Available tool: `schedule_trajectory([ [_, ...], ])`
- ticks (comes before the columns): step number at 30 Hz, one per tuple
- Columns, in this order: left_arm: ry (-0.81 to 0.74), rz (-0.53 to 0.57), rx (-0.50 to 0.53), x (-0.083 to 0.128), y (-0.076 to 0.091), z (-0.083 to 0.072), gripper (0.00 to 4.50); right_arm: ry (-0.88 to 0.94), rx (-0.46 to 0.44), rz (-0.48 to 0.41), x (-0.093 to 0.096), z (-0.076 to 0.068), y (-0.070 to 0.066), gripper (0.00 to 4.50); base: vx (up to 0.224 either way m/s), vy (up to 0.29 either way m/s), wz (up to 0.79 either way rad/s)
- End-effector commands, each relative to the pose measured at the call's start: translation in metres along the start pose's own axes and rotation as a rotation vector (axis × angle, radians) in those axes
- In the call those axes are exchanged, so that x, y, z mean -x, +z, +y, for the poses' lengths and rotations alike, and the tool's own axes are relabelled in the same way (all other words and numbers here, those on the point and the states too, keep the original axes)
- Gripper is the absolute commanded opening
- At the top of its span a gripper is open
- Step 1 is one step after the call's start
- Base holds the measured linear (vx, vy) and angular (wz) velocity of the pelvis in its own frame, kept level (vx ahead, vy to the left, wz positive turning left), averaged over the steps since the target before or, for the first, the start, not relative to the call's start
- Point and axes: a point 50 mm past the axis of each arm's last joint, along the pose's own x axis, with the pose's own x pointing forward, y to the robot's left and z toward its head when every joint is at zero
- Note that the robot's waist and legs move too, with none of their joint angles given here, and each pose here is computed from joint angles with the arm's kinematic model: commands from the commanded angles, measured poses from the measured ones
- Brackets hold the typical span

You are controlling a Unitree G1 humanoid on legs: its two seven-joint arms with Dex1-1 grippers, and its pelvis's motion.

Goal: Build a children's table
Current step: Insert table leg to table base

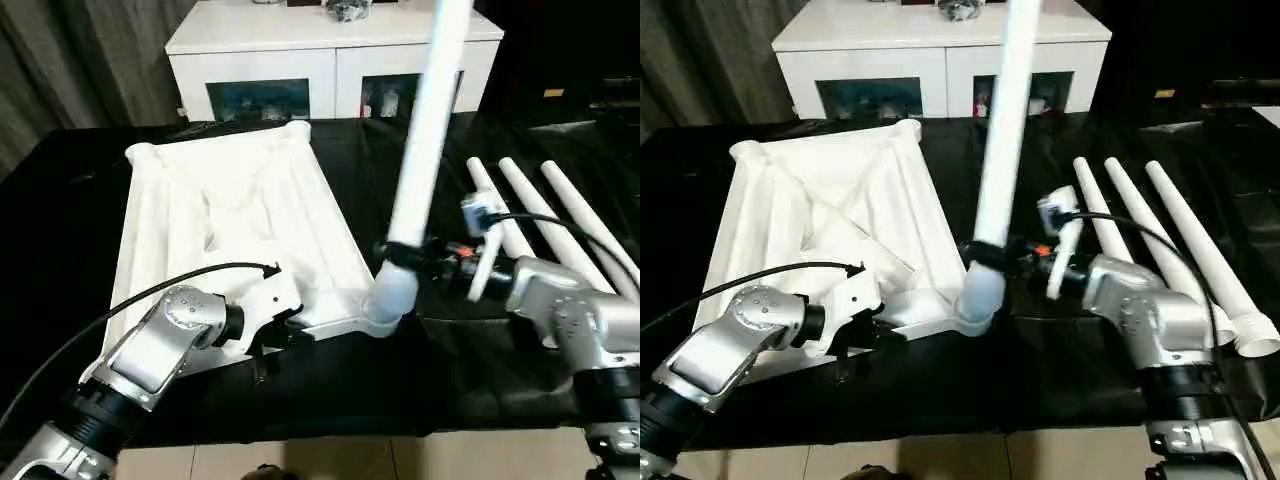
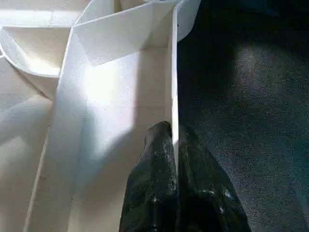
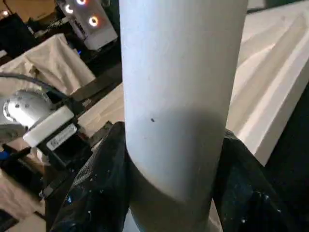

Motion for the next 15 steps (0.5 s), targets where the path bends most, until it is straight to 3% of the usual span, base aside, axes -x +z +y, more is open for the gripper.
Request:
schedule_trajectory([
  [1,0.004,-0.048,-0.011,0.000,0.008,0.000,0.00,-0.003,-0.009,-0.019,-0.003,-0.002,0.002,1.84,0.000,0.000,0.00],
  [15,0.012,-0.051,-0.004,0.004,0.009,0.002,0.00,-0.101,-0.064,-0.046,-0.010,-0.015,-0.025,1.84,0.000,0.000,0.00],
])
